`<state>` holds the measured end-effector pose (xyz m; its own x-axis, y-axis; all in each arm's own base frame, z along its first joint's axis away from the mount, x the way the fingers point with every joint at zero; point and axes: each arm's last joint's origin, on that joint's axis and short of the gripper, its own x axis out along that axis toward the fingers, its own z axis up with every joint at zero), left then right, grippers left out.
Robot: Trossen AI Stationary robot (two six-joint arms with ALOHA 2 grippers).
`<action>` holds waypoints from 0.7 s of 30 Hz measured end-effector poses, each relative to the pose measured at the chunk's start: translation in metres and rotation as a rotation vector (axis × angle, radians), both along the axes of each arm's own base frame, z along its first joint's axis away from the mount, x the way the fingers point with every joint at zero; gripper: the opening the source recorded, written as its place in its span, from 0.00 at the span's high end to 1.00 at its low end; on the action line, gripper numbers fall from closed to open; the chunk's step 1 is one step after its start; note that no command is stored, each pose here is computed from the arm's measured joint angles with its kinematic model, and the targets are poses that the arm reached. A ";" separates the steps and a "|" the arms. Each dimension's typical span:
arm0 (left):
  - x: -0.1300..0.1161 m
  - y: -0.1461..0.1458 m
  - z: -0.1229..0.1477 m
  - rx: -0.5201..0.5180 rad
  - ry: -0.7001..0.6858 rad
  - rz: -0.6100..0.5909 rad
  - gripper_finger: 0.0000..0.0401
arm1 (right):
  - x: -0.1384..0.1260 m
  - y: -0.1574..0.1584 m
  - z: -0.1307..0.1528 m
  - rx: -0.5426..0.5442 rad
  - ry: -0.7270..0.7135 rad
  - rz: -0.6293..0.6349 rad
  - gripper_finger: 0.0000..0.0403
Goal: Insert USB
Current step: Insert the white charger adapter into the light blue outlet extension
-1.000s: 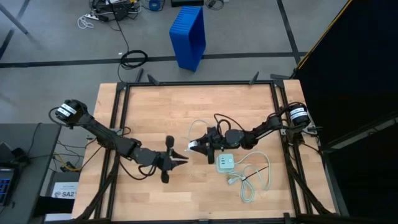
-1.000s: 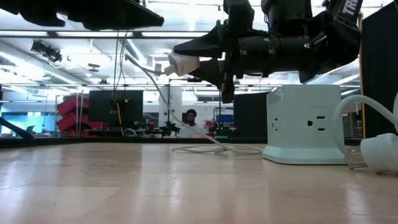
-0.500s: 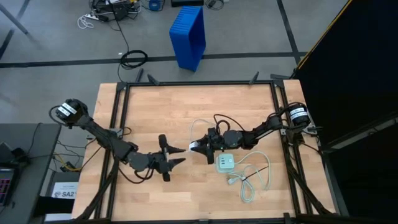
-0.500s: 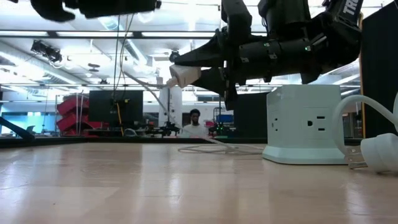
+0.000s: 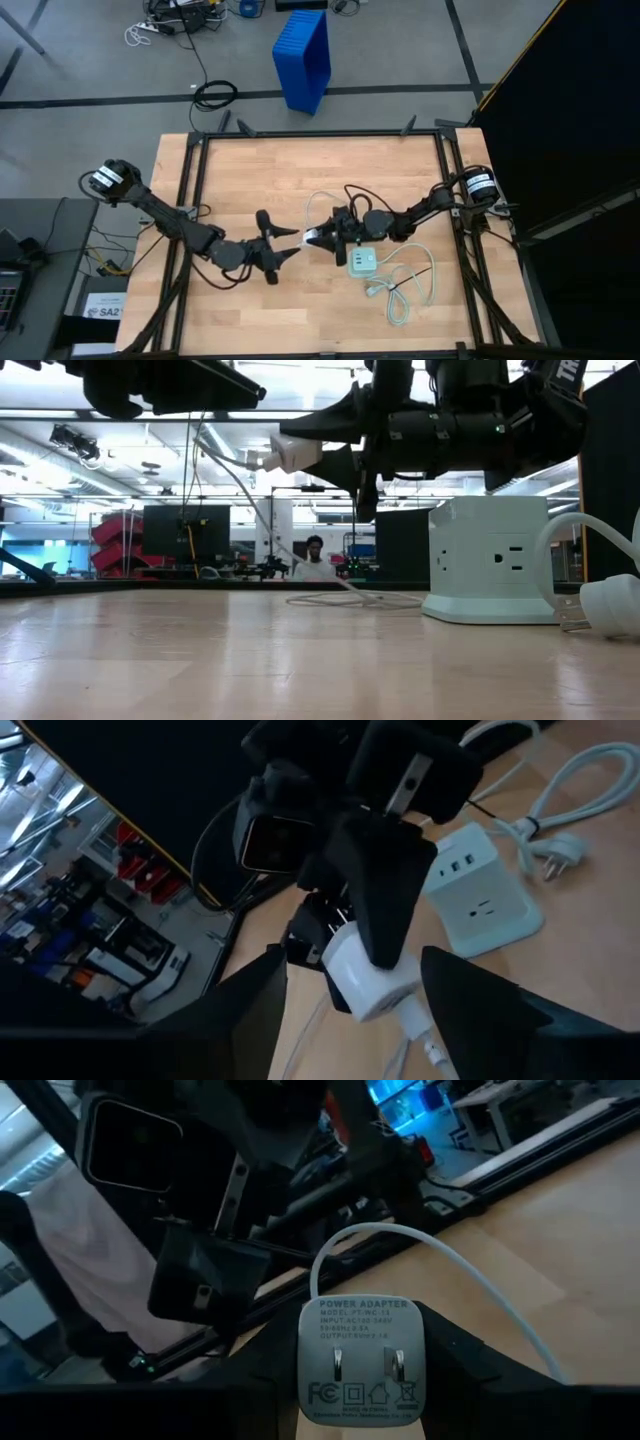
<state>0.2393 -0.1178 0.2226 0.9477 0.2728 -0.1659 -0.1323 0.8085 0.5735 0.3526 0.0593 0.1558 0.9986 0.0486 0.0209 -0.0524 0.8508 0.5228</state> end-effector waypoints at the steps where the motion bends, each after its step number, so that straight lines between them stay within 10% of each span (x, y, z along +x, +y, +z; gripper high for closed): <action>1: 0.001 0.001 0.000 0.000 0.001 0.004 0.44 | 0.000 0.000 0.000 0.000 0.000 -0.001 0.72; 21: 0.019 0.008 -0.018 -0.002 0.004 0.060 0.32 | -0.002 0.006 0.007 -0.032 -0.073 -0.077 0.72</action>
<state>0.2582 -0.1097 0.2041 0.9290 0.3285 -0.1702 -0.1780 0.8002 0.5727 0.3507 0.0653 0.1630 0.9952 -0.0266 0.0937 -0.0230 0.8702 0.4921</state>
